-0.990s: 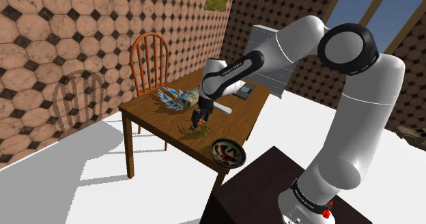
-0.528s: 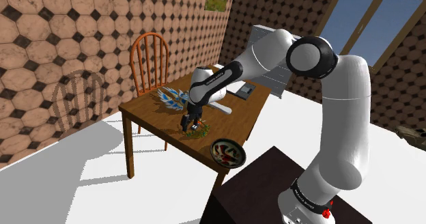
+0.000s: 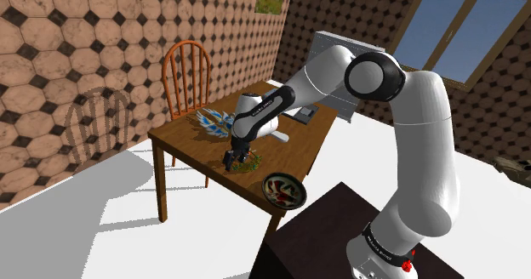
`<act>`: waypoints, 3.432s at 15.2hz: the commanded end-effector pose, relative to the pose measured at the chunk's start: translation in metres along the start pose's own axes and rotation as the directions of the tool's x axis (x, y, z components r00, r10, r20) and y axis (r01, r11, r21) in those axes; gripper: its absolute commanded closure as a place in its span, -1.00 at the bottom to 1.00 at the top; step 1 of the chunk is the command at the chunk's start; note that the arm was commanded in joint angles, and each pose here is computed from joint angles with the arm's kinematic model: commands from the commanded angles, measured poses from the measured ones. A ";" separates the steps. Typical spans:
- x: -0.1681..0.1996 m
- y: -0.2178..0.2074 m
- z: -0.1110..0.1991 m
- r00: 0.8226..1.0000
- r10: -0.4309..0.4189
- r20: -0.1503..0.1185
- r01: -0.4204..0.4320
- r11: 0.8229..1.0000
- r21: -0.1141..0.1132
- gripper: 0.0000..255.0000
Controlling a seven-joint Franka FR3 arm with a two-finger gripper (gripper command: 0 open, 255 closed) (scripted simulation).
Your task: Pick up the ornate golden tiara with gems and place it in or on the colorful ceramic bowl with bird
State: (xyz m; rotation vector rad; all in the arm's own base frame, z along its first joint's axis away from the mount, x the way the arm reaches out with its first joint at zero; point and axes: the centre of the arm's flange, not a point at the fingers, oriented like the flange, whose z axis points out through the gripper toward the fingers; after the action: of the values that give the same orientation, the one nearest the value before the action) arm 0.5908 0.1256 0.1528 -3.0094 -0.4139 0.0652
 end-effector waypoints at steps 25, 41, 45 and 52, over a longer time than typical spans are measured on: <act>-0.001 -0.005 -0.045 1.000 0.000 -0.001 0.000 1.000 0.000 1.00; -0.029 -0.018 -0.114 1.000 0.000 -0.001 0.000 1.000 0.000 1.00; -0.080 -0.029 -0.104 1.000 0.000 -0.001 0.000 1.000 0.000 1.00; -0.168 -0.048 -0.086 1.000 0.000 -0.001 0.000 1.000 0.000 1.00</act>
State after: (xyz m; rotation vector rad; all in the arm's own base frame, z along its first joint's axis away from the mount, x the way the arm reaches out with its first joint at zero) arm 0.4360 0.1182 0.2515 -3.0089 -0.4145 0.0650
